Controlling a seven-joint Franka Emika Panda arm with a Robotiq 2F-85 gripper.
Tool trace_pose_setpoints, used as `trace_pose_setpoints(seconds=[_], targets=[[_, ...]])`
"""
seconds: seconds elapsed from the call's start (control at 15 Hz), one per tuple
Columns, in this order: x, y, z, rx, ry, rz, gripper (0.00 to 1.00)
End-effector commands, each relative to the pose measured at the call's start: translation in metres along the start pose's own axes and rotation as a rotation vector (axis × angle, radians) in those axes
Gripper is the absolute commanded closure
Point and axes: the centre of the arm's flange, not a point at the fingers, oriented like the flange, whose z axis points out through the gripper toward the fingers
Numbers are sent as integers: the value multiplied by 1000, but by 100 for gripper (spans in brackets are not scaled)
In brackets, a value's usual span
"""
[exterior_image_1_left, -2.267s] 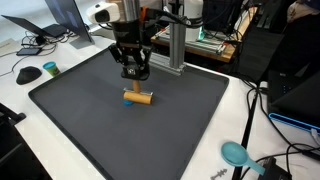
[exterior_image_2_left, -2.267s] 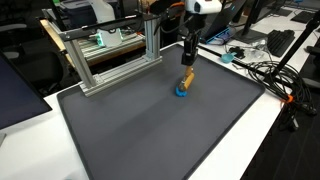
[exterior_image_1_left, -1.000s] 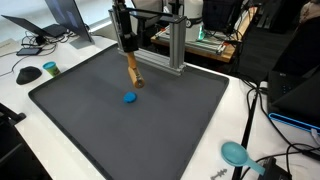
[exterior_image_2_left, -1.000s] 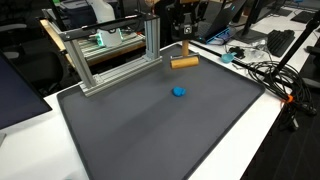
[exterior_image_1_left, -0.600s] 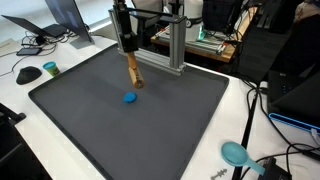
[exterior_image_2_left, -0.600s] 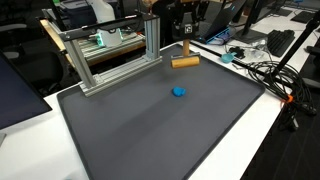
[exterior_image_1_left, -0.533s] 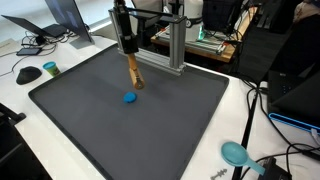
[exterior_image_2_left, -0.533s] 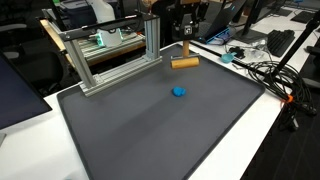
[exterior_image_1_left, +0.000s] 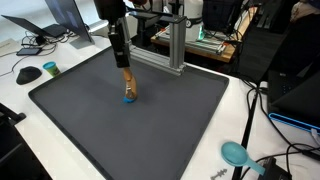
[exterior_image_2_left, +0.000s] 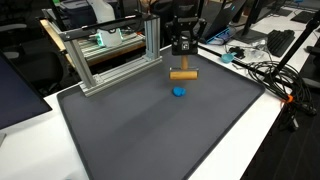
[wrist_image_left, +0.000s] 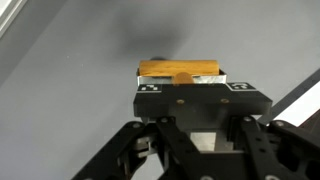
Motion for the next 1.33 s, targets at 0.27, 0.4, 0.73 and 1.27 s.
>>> trace_pose_setpoints(seconds=[0.27, 0.4, 0.73, 1.27], targets=[[16, -4, 17, -12, 24, 115, 78], [18, -6, 22, -19, 34, 130, 78], [25, -11, 33, -37, 41, 170, 78], [34, -16, 52, -69, 36, 186, 78]])
